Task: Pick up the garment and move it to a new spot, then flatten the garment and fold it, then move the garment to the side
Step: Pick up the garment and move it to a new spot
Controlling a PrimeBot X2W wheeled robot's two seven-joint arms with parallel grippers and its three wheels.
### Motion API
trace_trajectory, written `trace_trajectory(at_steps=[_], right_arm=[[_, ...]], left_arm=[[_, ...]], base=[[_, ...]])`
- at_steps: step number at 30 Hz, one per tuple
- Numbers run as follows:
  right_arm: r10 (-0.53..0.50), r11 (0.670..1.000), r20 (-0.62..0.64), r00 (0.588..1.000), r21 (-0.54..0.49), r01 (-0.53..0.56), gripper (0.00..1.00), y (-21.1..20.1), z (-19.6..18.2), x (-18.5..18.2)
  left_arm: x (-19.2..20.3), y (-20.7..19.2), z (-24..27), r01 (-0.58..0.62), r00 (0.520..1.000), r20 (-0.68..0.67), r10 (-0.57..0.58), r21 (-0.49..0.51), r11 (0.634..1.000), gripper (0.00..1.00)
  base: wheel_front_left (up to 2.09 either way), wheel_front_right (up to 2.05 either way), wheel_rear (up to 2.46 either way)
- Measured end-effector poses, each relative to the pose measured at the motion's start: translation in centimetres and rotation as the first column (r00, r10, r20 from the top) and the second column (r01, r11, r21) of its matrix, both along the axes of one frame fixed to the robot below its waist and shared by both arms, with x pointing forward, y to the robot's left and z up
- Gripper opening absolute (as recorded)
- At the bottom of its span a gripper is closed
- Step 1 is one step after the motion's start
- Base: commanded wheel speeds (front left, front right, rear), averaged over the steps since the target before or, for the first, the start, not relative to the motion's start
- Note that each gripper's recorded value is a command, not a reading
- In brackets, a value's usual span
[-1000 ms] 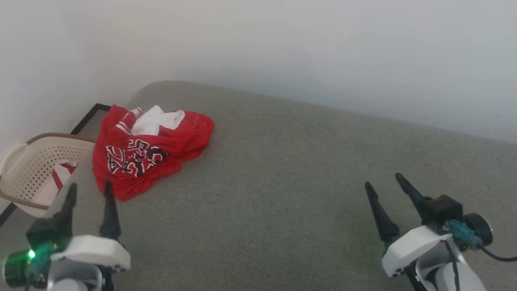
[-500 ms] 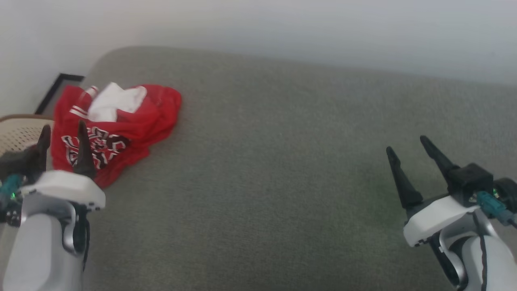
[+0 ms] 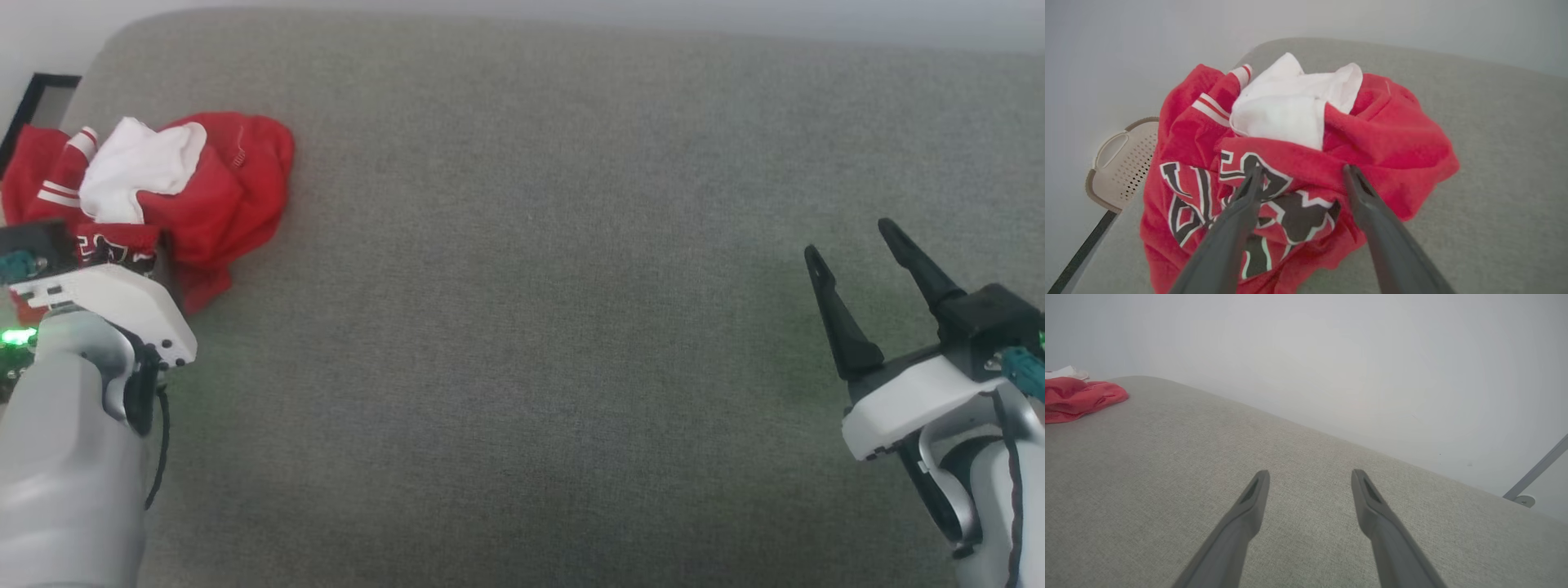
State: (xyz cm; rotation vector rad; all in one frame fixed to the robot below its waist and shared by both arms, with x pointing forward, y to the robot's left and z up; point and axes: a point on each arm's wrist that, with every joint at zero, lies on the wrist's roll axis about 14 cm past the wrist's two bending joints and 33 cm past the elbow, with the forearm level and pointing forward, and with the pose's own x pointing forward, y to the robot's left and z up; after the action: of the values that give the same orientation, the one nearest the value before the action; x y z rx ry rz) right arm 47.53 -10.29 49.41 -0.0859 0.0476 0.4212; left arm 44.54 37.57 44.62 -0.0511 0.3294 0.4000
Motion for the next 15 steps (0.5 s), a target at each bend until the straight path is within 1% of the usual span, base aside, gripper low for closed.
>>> trace_trajectory(at_steps=[4,7,8,12,14,15], right_arm=[[0.007,1.000,-0.011,1.000,-0.007,-0.007,1.00,0.1,-0.3,0.4],[0.010,1.000,-0.018,1.000,-0.020,-0.011,1.00,-0.1,-0.6,0.8],[0.013,1.000,-0.016,1.000,-0.025,-0.013,1.00,-0.1,-0.6,1.2],[0.015,0.999,-0.033,0.999,-0.038,-0.016,1.00,-0.3,-1.2,1.4],[0.016,0.999,-0.033,0.999,-0.042,-0.017,1.00,-0.4,-1.1,1.6],[0.016,0.999,-0.030,0.999,-0.043,-0.017,1.00,-0.4,-1.1,1.6]], left_arm=[[-0.3,0.4,-3.1,-0.024,0.988,-0.153,0.013,-0.066,0.998,1.00],[-0.4,1.0,-4.3,-0.041,0.971,-0.238,0.019,-0.087,0.995,1.00],[-0.1,0.8,-5.2,-0.061,0.959,-0.283,0.023,-0.124,0.990,1.00],[-0.6,0.3,-7.1,-0.096,0.922,-0.388,0.020,-0.178,0.979,1.00],[-0.5,0.1,-7.4,-0.107,0.912,-0.409,0.016,-0.199,0.974,1.00],[-0.4,0.0,-7.6,-0.107,0.907,-0.421,0.012,-0.203,0.973,0.51]], base=[[0.00,0.00,0.00],[0.00,0.00,0.00],[0.00,0.00,0.00],[0.00,0.00,0.00],[0.00,0.00,0.00],[0.00,0.00,0.00]])
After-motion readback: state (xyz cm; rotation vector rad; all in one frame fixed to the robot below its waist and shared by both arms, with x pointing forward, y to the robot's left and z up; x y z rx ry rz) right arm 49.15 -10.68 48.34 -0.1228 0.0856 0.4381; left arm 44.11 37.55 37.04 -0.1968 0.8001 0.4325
